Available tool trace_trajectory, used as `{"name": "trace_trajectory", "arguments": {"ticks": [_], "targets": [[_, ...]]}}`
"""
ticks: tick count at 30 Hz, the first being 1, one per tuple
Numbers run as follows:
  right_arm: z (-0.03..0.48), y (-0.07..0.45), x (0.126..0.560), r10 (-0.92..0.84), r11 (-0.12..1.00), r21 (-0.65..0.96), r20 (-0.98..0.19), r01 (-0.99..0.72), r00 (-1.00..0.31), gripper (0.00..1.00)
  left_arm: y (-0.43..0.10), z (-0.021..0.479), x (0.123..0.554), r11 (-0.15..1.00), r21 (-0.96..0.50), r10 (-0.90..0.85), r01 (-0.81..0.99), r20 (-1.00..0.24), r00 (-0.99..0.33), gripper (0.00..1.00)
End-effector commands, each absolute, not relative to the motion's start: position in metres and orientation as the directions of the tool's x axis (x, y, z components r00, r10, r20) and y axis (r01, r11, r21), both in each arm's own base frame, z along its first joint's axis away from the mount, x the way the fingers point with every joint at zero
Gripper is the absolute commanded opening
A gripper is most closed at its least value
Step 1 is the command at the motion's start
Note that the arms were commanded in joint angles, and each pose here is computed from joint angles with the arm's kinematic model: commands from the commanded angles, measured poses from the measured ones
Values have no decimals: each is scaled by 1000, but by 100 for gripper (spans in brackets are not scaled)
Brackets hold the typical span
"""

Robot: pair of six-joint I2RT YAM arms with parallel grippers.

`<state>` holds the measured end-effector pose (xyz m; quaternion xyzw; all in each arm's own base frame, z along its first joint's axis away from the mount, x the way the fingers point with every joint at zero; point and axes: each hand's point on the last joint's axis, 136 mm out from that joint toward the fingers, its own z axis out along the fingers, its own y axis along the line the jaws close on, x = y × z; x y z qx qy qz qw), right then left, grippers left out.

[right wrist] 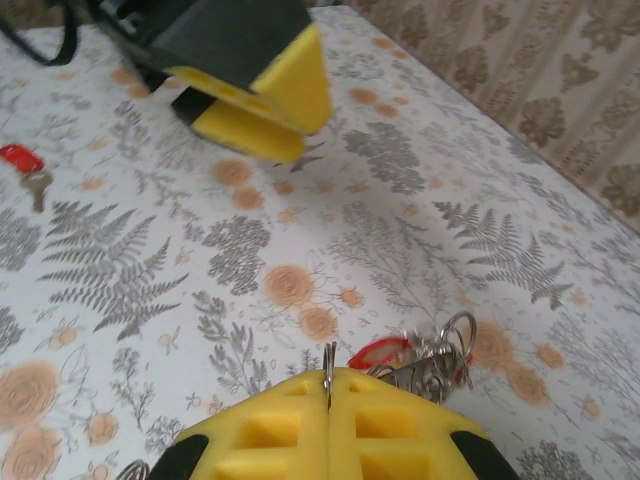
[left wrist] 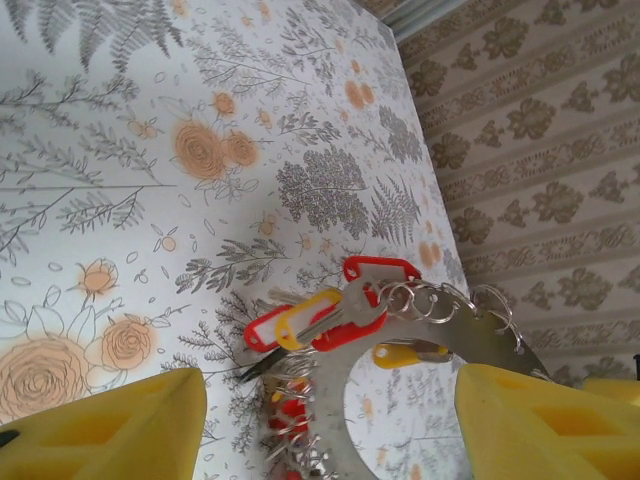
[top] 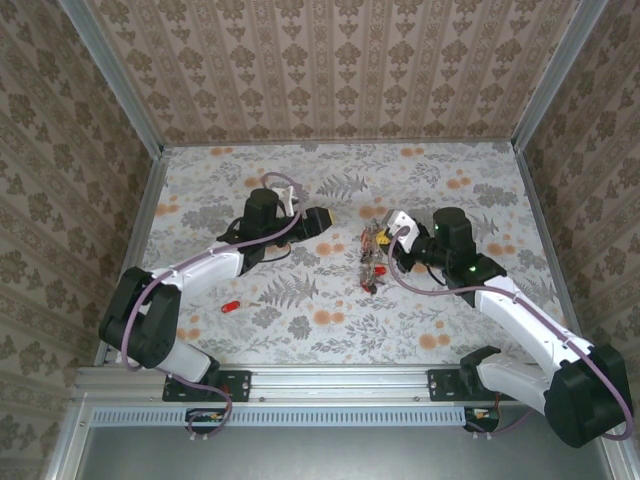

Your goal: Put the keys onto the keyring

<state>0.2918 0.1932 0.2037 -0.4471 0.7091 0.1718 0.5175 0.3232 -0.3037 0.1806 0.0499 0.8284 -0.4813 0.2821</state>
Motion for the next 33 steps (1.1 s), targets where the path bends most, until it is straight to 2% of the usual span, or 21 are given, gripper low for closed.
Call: {"name": "trace_trajectory", "arguments": {"ticks": [1,7,11,13,15,17,20,23,29,33], "targets": [[229,210,274,-443,389,-293,-891,-874,102,0,-316,227,313,476,-622,-109,621,-743,-661,65],[233,225,257,-365,260,-232,-922,-937,127,0,-324,250,268,370,-272,9,888,-955,-296,60],[234,229,256,-344,226,-230,-928,-947,143,0,-322,251,237,259,-75,75,963,-992,-98,52],[236,231,253,-334,196,-244,-927,-950,169,0,-323,245,227,206,-52,127,977,-989,-79,50],[237,232,253,-331,182,-251,-926,-951,181,0,-326,242,216,132,-32,169,991,-984,-54,43],[237,233,253,-339,167,-254,-922,-953,187,0,-330,240,206,63,-14,197,998,-980,-26,42],[235,234,254,-348,150,-251,-919,-956,187,0,-338,235,198,17,16,228,1000,-974,12,42],[235,235,254,-346,142,-251,-919,-958,189,0,-346,230,195,-5,44,254,999,-966,44,41],[234,236,254,-354,129,-243,-917,-961,185,0,-355,224,196,-49,48,282,998,-957,59,26],[230,236,254,-369,122,-233,-913,-965,173,0,-359,221,201,-28,77,292,997,-953,82,27]]}}
